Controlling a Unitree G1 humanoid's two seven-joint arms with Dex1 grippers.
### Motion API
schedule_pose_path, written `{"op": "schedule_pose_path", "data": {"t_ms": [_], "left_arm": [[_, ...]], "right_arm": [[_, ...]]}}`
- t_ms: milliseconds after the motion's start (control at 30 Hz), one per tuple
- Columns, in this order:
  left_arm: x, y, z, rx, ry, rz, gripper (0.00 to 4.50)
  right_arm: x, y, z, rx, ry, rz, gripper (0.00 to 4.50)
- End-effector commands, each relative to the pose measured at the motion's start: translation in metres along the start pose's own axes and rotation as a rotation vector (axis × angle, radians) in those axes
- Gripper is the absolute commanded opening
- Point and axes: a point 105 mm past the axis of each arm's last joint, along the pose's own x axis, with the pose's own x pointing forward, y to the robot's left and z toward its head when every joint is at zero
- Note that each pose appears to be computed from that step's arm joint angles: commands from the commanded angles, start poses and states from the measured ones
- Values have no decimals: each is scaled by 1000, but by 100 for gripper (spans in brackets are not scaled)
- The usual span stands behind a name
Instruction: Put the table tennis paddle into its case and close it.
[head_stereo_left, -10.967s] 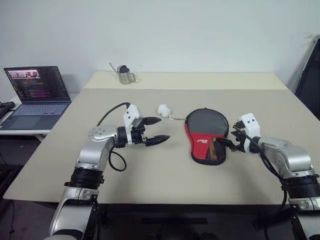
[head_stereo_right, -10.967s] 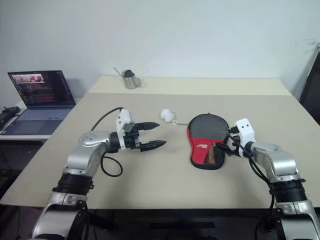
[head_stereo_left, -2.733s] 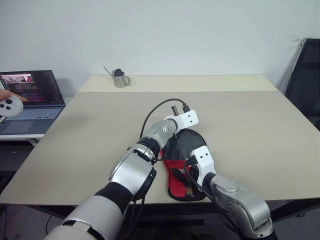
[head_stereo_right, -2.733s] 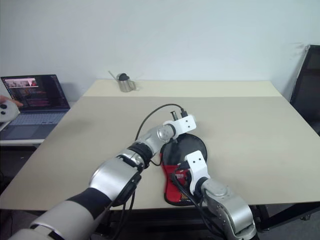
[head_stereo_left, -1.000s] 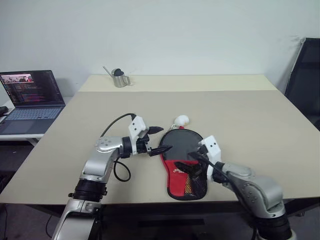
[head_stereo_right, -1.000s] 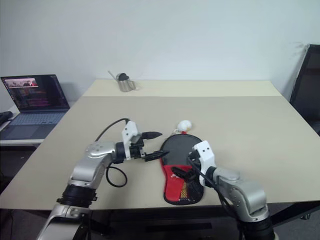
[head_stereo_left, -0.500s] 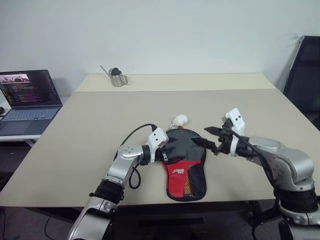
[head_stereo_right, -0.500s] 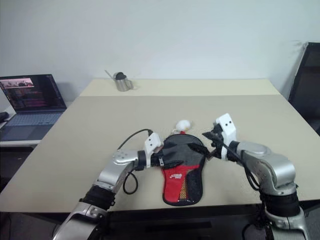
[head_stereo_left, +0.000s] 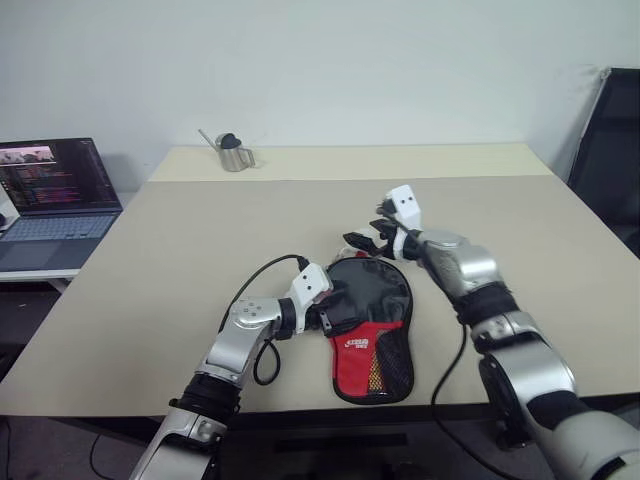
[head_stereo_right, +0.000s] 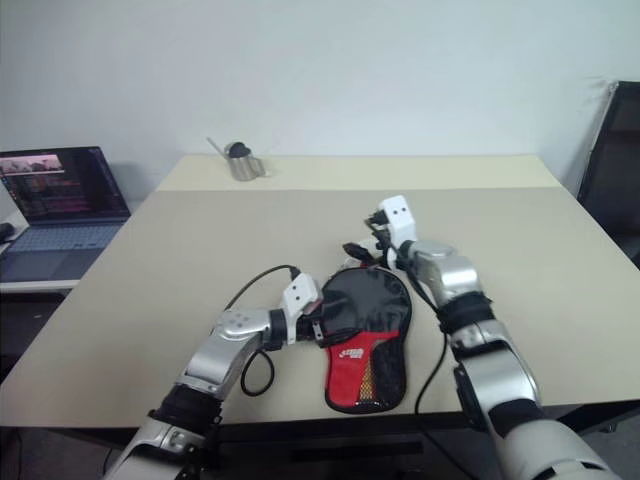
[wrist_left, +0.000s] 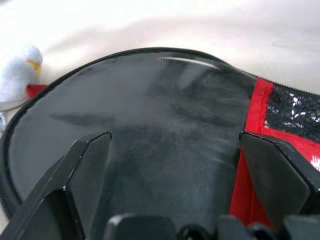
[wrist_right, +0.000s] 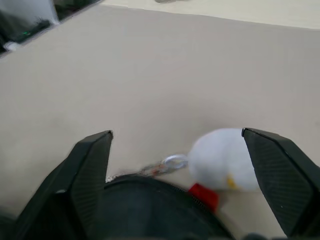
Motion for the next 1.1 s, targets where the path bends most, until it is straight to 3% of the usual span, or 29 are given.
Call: {"op": "schedule_pose_path", "data": {"t_ms": [33,267,433,533,900,1100], "left_arm": [[-7,4,12,31,-29,32,446],[-16,7,11,37,-13,71,446],[-22,9,10,33,-4,98,446],[-26,10,8,29,8,114,450],[-28,7,3,18,24,110,450],[-24,5,3,16,25,90,450]], "right_arm": [[9,-10,7,-81,-30,-102,450],[18,-12,-2,-139,-14,-232,450],[26,1,-9,-100,-2,-223,450],[31,11,-10,-69,-8,-215,384],[34,15,-10,-91,-6,-248,3],[33,11,-12,-108,-1,-277,3]]}}
